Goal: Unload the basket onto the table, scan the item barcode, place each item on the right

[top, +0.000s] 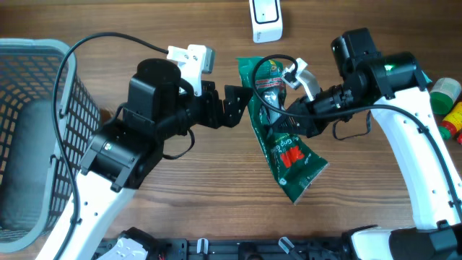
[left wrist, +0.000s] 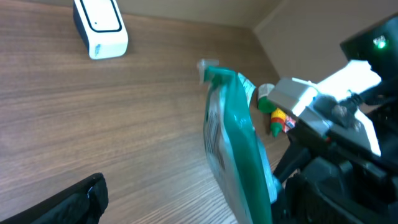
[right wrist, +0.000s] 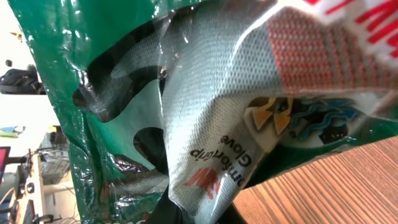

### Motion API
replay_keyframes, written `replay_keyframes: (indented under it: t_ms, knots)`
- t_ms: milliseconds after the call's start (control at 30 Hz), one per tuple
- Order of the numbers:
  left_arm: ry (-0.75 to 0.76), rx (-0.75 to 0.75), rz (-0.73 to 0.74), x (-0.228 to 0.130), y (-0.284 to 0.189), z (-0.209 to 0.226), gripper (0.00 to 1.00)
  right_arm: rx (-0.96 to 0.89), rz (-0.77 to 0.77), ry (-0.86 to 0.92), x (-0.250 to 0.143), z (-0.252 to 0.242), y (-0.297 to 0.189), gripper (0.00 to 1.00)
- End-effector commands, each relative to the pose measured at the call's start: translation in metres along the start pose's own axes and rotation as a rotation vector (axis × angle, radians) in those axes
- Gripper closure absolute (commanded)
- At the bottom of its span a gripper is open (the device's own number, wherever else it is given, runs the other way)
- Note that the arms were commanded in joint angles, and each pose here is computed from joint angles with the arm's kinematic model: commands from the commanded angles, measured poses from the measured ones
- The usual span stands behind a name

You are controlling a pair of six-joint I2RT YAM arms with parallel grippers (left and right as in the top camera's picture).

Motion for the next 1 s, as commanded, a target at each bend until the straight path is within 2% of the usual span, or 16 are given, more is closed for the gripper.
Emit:
replay_keyframes:
  t_ms: [0, 133, 267, 467, 533, 633, 733, 867, 933, 967]
  knots:
    - [-0.058, -0.016, -0.003, 0.004, 0.008, 0.001, 0.07, 0.051, -0.014, -0.035, 0.002, 0.002, 0.002, 0.95]
    - [-0.137, -0.015, -0.002, 0.006, 0.016, 0.003, 0.07, 0.052, -0.013, -0.038, 0.002, 0.002, 0.002, 0.95]
    - [-0.177, 0.006, 0.027, 0.004, 0.028, 0.009, 0.22, 0.052, -0.013, -0.038, 0.002, 0.002, 0.002, 0.95]
    - [-0.264, 0.022, 0.045, 0.004, 0.044, 0.014, 0.31, 0.048, -0.011, -0.041, 0.002, 0.001, 0.002, 0.95]
    - [-0.264, 0.021, 0.044, 0.004, 0.045, 0.014, 0.41, 0.03, -0.002, -0.042, 0.001, 0.0, 0.002, 0.96]
    - [-0.309, 0.012, 0.032, 0.006, 0.045, 0.013, 0.63, -0.004, 0.019, -0.039, -0.001, -0.002, 0.002, 0.95]
    - [-0.327, 0.0, 0.019, 0.009, 0.045, 0.012, 0.81, -0.004, 0.019, -0.039, -0.001, -0.002, 0.002, 0.95]
    - [-0.341, -0.003, 0.015, 0.009, 0.045, 0.011, 0.96, -0.004, 0.019, -0.039, -0.001, -0.002, 0.002, 0.95]
    - [-0.354, -0.004, 0.014, 0.009, 0.045, 0.011, 0.96, -0.004, 0.019, -0.038, -0.001, -0.002, 0.002, 0.94]
    - [-0.355, -0.003, 0.014, 0.009, 0.045, 0.011, 0.96, -0.004, 0.018, -0.034, 0.0, -0.002, 0.002, 0.85]
Point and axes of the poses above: each gripper's point midway between its finger pads, its own y axis out along the fingers, its own z axis along the line the jaws close on, x = y × z, the point moved 10 cm from there along -y, back along the fingers, and after that the axes turned 6 degrees about -y, right-handed, at the moved point
